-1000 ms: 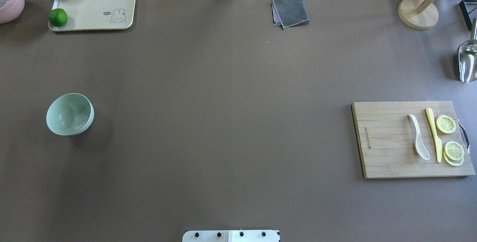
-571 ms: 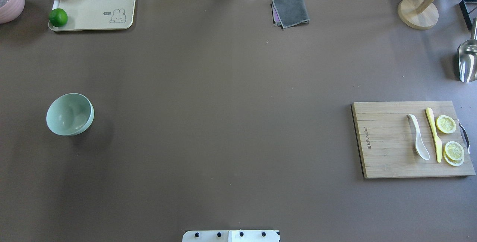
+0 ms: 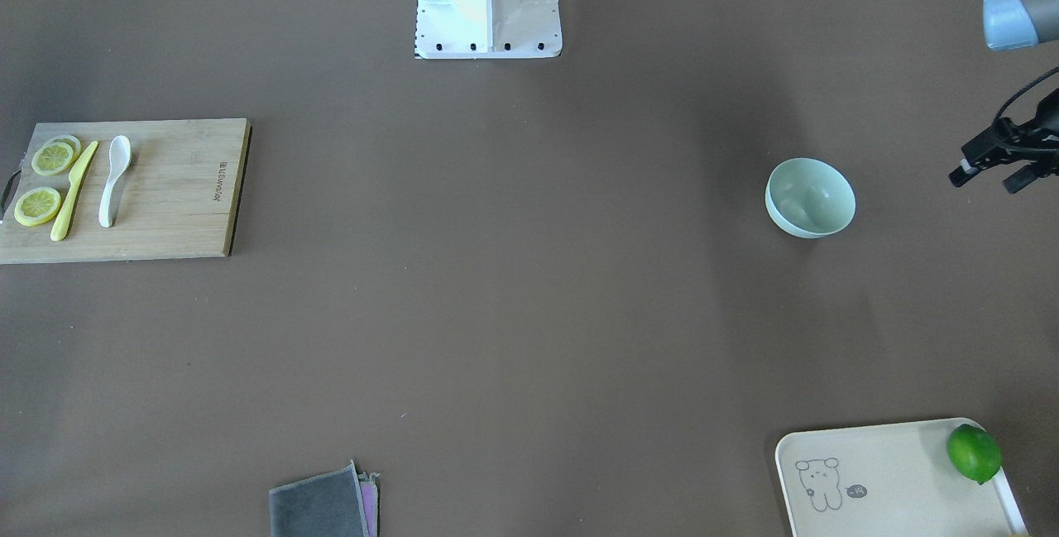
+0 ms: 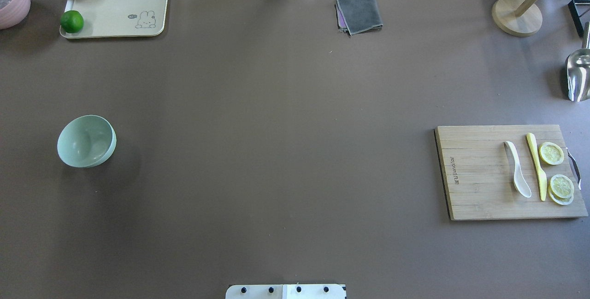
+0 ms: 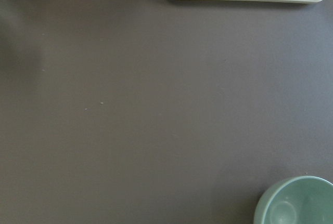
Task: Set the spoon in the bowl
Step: 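Grasp the pale green bowl rim with the left gripper while the right approaches the board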
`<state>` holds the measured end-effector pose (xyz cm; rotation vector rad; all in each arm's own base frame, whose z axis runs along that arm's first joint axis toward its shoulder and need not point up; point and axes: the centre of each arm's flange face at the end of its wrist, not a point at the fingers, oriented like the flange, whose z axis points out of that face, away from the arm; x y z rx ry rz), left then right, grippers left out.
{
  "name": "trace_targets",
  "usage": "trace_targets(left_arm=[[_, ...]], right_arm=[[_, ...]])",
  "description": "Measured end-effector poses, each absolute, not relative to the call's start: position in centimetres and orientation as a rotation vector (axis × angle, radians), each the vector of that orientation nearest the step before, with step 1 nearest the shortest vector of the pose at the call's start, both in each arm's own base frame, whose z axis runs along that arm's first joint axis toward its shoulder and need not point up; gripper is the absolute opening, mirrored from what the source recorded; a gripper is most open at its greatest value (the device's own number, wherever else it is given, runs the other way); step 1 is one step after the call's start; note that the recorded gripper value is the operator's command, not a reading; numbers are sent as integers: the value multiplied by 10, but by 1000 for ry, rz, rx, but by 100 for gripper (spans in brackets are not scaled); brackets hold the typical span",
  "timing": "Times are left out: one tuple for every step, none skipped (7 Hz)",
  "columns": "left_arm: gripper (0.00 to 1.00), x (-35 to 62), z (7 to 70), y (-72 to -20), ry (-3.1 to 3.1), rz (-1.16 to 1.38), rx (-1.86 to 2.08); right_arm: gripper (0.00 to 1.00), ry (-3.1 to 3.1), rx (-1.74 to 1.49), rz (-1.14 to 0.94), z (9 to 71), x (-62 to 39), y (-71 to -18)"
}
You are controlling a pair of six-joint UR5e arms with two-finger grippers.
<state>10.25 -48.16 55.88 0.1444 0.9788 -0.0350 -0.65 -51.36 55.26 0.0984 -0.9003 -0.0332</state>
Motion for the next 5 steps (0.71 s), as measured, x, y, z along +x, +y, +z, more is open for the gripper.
trace_targets(left_arm=[[97, 137, 554, -480, 972, -12, 124], [94, 164, 551, -477, 968, 20, 109], [92, 189, 550, -474, 962, 59, 96], [84, 211, 551, -470, 945, 93, 95], [67, 225, 552, -467, 927, 109, 101]], right_arm=[[100, -907, 111, -69, 547, -21, -511], [100, -913, 125, -94, 546, -31, -508], [100, -917, 132, -113, 547, -39, -505], [100, -917, 129, -128, 549, -46, -503], [100, -916, 124, -141, 550, -53, -502]])
